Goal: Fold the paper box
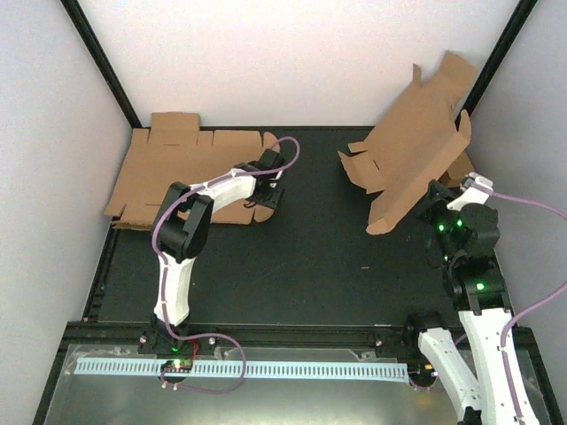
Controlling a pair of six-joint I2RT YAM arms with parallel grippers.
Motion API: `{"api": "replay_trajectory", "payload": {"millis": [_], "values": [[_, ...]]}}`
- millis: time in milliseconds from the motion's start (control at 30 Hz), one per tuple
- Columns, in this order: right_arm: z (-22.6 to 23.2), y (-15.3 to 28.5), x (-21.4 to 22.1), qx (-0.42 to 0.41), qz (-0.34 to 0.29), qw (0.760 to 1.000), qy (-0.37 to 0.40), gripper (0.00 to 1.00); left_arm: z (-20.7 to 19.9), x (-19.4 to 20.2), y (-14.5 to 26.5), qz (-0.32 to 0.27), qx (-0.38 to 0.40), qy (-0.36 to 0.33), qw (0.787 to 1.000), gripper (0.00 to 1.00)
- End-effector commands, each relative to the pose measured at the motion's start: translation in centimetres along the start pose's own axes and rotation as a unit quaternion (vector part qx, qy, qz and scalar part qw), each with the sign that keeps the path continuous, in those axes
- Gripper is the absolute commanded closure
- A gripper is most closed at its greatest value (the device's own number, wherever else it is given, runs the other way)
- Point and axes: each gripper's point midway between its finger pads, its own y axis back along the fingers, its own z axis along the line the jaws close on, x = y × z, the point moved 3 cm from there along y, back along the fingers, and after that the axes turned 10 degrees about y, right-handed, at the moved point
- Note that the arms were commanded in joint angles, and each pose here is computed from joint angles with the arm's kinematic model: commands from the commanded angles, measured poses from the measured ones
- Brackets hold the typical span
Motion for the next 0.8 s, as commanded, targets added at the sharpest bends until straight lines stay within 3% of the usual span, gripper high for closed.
{"api": "replay_trajectory", "payload": {"millis": [0,167,267,333,567,767], "values": [[1.2,-0.8,0.1,-0.039,0.012,0.999,0.003,0.99,0.7,-2.7,0.9,-0.025,0.002,0.023,0.999,0.39],[1.7,-1.1,0.4,-0.054,0.02,0.998,0.006,0.99,-0.2,-3.6,3.6,-0.076,0.061,0.03,0.995,0.3],[1.9,-1.4,0.8,-0.062,0.026,0.998,0.004,0.99,-0.8,-3.0,5.7,-0.117,0.115,0.05,0.985,0.17],[1.9,-1.6,1.1,-0.066,0.03,0.997,0.003,0.98,-1.1,-2.6,6.3,-0.137,0.144,0.064,0.978,0.03],[2.2,-2.1,1.8,-0.079,0.039,0.996,-0.002,0.99,-1.1,-2.5,5.5,-0.179,0.185,0.156,0.954,0.01],[2.1,-2.4,2.3,-0.077,0.045,0.996,0.0,0.98,-2.6,-3.4,3.5,-0.173,0.247,0.219,0.928,0.01]]}}
